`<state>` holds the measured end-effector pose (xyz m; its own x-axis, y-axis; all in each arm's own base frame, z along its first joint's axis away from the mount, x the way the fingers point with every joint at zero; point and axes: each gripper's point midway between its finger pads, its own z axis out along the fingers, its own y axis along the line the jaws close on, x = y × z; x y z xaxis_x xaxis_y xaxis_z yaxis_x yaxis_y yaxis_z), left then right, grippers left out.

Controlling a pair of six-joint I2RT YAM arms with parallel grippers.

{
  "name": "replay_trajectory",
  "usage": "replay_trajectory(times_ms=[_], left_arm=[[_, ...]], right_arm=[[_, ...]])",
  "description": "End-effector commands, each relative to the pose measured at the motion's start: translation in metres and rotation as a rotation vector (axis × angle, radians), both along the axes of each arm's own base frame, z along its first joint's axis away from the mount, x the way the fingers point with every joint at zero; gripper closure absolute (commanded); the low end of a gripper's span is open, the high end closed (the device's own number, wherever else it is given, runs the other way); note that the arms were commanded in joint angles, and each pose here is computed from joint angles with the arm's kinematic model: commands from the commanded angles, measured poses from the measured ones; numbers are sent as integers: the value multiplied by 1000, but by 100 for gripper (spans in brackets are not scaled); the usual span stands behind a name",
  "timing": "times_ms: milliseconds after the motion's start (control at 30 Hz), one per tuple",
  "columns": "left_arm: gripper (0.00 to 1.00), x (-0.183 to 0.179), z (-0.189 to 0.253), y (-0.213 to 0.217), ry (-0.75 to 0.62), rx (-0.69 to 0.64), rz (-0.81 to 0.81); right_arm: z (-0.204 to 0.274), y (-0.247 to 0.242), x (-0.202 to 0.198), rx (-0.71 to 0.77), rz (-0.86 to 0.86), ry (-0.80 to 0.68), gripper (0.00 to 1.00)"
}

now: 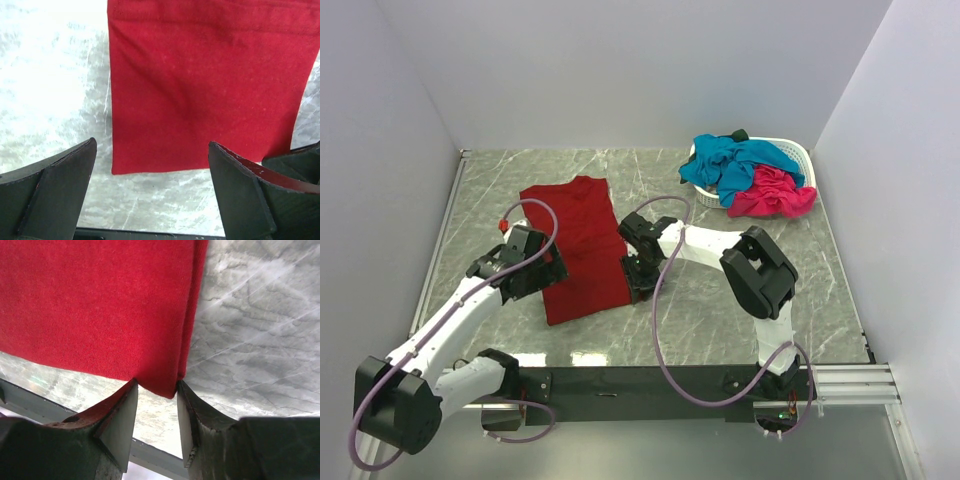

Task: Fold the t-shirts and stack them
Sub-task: Fold the tshirt

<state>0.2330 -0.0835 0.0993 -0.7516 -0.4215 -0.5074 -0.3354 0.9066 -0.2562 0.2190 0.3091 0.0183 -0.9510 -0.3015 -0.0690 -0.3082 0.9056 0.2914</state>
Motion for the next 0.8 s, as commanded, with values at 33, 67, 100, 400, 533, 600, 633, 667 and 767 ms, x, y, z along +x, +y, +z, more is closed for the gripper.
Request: replay_trajectory(times_ms=[33, 67, 100, 400, 533, 600, 633, 667, 767], left_arm=[[1, -7, 4, -8, 23, -46, 43], [1, -11, 2, -9, 34, -47, 45], [1, -13, 1, -10, 40, -46, 52], [3, -52, -33, -14, 186, -58, 155], [10, -58, -38, -22, 173, -83, 146], [14, -58, -41, -19, 176, -70, 159], [14, -58, -43, -21, 180, -71, 156], [15, -60, -47, -21, 198, -64, 153], [21, -60, -53, -24, 197, -60, 153]], right_arm=[[-14, 0, 16, -13, -24, -25, 60], [-15, 0, 17, -13, -24, -26, 62], [-15, -1, 18, -14, -27, -24, 67], [-19, -3, 14, -17, -24, -11, 85], [-20, -2, 14, -16, -28, -6, 91], [-21, -1, 14, -10, -31, -1, 94], [-21, 0, 13, -9, -30, 2, 94], [-20, 0, 14, -6, -33, 2, 95], [-19, 1, 14, -1, -37, 0, 95]])
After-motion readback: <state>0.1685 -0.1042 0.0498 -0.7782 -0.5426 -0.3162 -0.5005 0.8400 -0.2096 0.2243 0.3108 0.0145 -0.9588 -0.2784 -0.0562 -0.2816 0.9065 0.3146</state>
